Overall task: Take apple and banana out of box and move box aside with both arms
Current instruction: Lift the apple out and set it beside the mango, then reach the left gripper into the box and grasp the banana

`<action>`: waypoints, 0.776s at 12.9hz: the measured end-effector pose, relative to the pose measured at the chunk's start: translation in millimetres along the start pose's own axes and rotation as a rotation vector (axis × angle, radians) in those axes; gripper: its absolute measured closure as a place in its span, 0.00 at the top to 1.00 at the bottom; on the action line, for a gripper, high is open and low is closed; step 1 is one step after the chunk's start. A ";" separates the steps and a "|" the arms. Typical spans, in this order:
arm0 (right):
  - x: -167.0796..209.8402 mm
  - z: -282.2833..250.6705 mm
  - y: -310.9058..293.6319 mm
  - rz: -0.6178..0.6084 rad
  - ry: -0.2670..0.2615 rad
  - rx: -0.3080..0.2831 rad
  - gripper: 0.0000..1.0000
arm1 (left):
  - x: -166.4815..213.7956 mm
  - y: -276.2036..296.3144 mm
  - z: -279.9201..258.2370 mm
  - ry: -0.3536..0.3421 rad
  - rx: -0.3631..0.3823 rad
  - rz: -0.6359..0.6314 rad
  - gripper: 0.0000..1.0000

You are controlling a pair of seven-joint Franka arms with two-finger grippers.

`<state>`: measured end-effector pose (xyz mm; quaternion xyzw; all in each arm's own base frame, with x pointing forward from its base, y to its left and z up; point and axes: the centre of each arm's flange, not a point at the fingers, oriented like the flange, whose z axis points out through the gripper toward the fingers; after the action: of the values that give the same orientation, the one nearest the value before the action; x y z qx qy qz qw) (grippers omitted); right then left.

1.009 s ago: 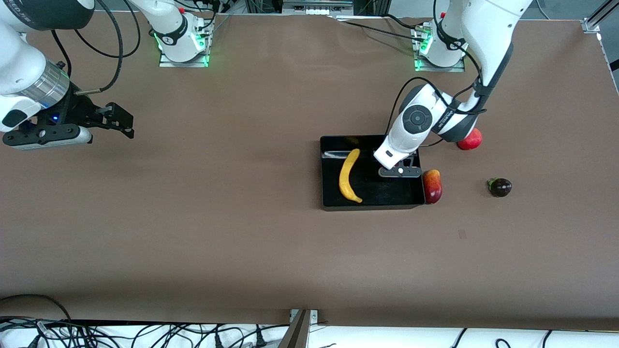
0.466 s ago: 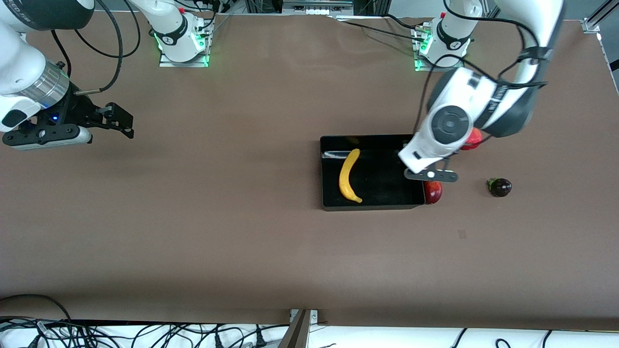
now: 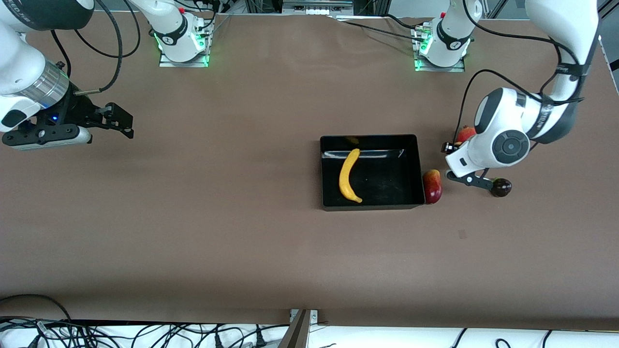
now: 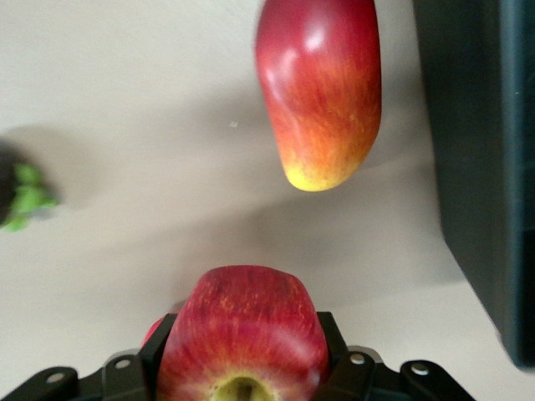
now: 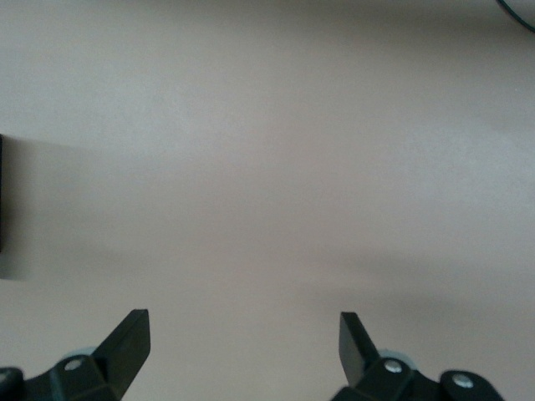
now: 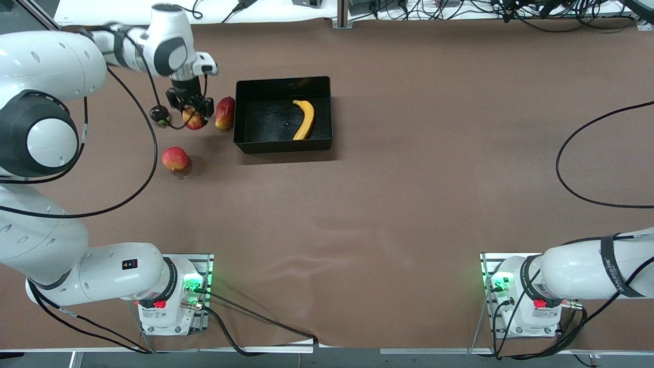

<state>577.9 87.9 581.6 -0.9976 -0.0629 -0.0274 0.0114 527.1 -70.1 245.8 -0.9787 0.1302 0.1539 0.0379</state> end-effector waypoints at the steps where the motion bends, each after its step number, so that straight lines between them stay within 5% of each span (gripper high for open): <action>1: 0.0 0.0 0.0 0.000 0.000 0.000 1.00 | -9.5 8.2 25.8 0.038 -0.007 0.013 0.70; 4: 0.0 0.0 0.0 0.000 0.000 0.000 1.00 | -29.9 21.3 68.3 0.091 -0.026 0.030 0.70; 5: 0.0 0.0 0.0 0.000 0.000 0.000 1.00 | -30.0 20.9 68.6 0.098 -0.026 0.029 0.77; 7: 0.0 0.0 -0.1 0.000 0.000 0.000 1.00 | -26.8 15.7 55.2 0.126 -0.019 0.019 0.96; 10: 0.0 0.0 -0.7 -0.001 0.000 0.000 1.00 | -15.8 11.4 -1.9 0.134 0.015 0.014 1.00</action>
<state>577.8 88.6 581.7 -0.9975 -0.0635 -0.0275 0.0115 510.1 -77.5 252.1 -0.9856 0.1402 0.0875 0.0356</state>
